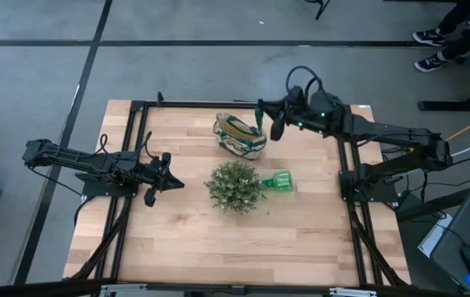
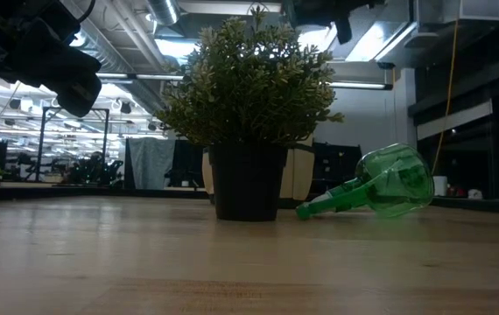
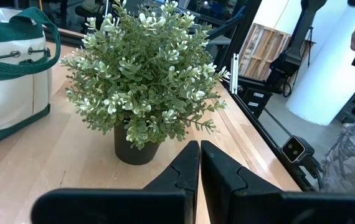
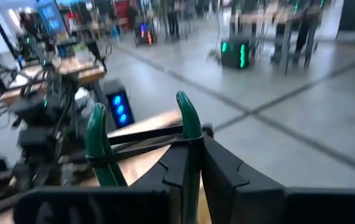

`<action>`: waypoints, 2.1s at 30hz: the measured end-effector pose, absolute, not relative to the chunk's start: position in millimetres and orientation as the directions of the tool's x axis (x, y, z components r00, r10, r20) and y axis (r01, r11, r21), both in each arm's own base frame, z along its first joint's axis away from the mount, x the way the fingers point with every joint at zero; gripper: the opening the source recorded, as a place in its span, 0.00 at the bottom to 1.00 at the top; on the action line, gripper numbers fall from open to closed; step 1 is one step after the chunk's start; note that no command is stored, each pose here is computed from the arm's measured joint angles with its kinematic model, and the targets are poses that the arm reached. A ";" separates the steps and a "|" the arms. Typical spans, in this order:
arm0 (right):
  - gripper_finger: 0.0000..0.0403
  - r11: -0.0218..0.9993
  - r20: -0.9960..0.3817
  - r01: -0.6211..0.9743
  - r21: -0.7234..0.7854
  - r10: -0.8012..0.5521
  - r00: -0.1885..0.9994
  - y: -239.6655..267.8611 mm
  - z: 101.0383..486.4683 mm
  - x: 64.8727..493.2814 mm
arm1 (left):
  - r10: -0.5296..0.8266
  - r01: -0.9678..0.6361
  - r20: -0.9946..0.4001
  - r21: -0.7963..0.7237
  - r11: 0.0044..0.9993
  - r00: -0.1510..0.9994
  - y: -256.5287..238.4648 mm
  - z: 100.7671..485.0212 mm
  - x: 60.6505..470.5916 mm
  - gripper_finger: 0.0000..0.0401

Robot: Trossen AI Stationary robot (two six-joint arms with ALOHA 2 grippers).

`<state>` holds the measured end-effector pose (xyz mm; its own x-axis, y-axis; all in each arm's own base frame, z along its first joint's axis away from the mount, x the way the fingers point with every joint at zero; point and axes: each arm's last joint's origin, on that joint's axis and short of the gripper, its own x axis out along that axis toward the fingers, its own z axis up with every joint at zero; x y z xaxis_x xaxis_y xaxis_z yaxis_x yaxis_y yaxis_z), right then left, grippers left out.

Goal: Pick & Place Garden tools in Gardening bag
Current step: Put the green fruit pruner into the green gardening bag, then put the green spray bottle into the green gardening bag

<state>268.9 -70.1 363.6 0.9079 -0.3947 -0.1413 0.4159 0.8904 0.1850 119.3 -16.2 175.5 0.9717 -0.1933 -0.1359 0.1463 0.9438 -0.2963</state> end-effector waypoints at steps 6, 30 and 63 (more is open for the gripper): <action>0.09 0.892 -0.019 0.437 0.118 -0.438 0.899 -85.0 370.1 275.0 | -0.194 0.146 -0.136 -0.296 0.944 0.972 -16.2 175.5 119.3 0.02; 0.09 0.900 -0.325 0.428 0.079 -0.382 0.865 -111.9 286.9 327.9 | -0.193 0.146 -0.136 -0.296 0.944 0.972 -16.2 175.5 119.3 0.02; 0.21 0.898 -0.448 0.421 0.132 -0.325 0.833 -108.9 273.3 325.4 | -0.193 0.146 -0.136 -0.296 0.944 0.972 -16.2 175.5 119.3 0.03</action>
